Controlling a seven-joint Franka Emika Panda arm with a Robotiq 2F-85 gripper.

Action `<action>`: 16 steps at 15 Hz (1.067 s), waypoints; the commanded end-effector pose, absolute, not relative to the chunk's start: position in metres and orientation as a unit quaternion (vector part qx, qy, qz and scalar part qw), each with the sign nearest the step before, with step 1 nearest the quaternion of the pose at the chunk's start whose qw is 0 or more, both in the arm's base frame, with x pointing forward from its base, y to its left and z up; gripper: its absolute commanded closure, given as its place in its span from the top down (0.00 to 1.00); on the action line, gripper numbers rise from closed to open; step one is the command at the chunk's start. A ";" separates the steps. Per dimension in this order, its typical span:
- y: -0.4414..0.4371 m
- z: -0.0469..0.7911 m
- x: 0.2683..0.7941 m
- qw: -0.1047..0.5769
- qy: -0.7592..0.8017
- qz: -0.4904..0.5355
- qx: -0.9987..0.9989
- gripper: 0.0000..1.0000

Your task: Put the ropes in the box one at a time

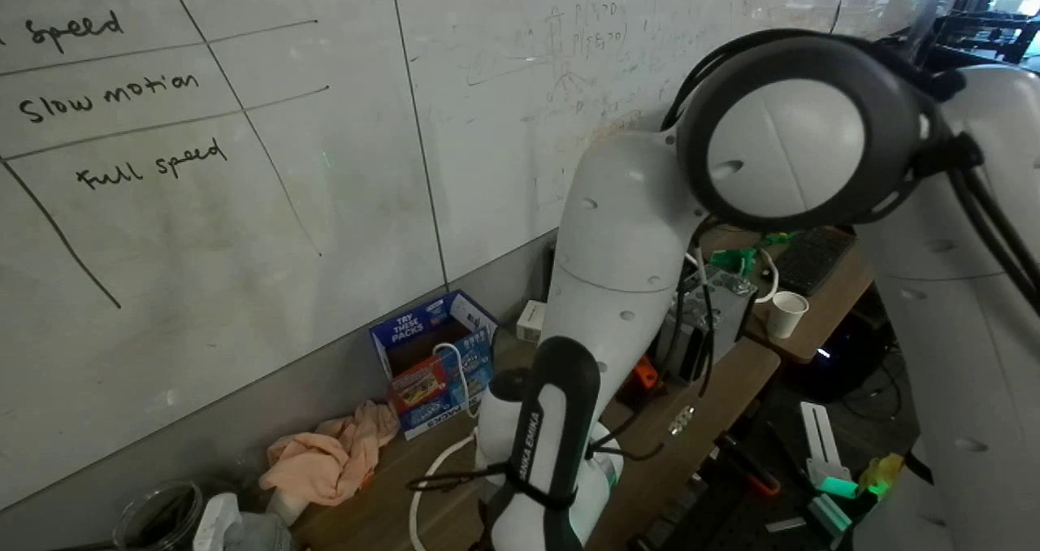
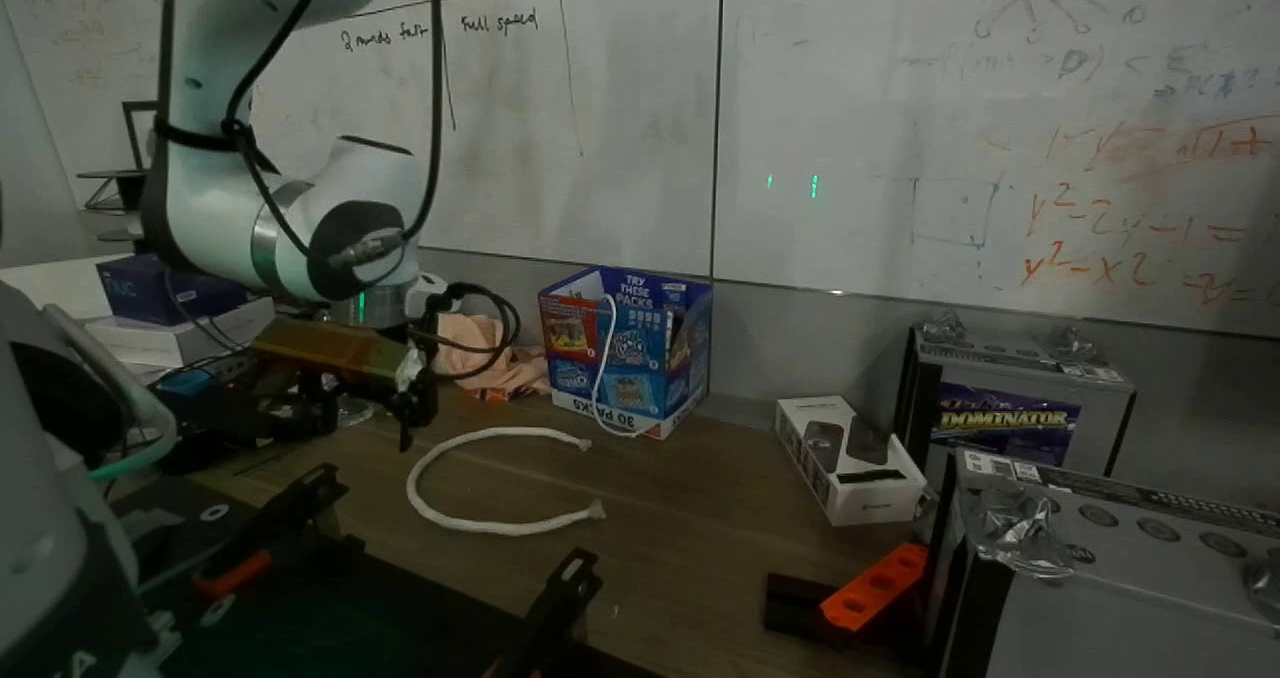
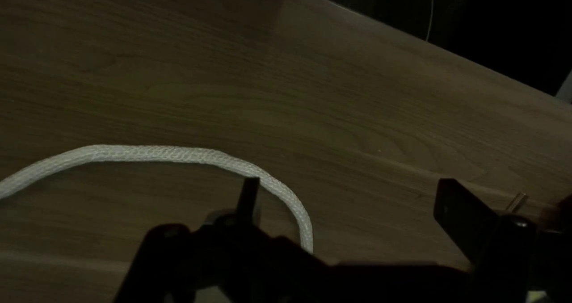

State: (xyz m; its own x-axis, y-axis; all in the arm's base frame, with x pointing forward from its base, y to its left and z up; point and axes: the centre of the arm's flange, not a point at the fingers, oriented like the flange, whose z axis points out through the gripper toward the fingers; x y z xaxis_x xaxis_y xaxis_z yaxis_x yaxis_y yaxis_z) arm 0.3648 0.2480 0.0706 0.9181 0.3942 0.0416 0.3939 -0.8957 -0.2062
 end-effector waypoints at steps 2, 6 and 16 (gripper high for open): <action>0.277 0.020 0.365 0.075 -0.231 -0.033 -0.970 1.00; 0.305 -0.009 0.364 0.055 -0.259 -0.034 -0.964 1.00; 0.357 -0.048 0.383 0.036 -0.302 -0.064 -0.951 1.00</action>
State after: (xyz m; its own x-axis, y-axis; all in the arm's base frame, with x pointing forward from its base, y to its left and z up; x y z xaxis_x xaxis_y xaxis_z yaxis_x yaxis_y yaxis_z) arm 0.3635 0.3433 -0.0367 0.8207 0.5594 0.1163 0.5680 -0.8209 -0.0595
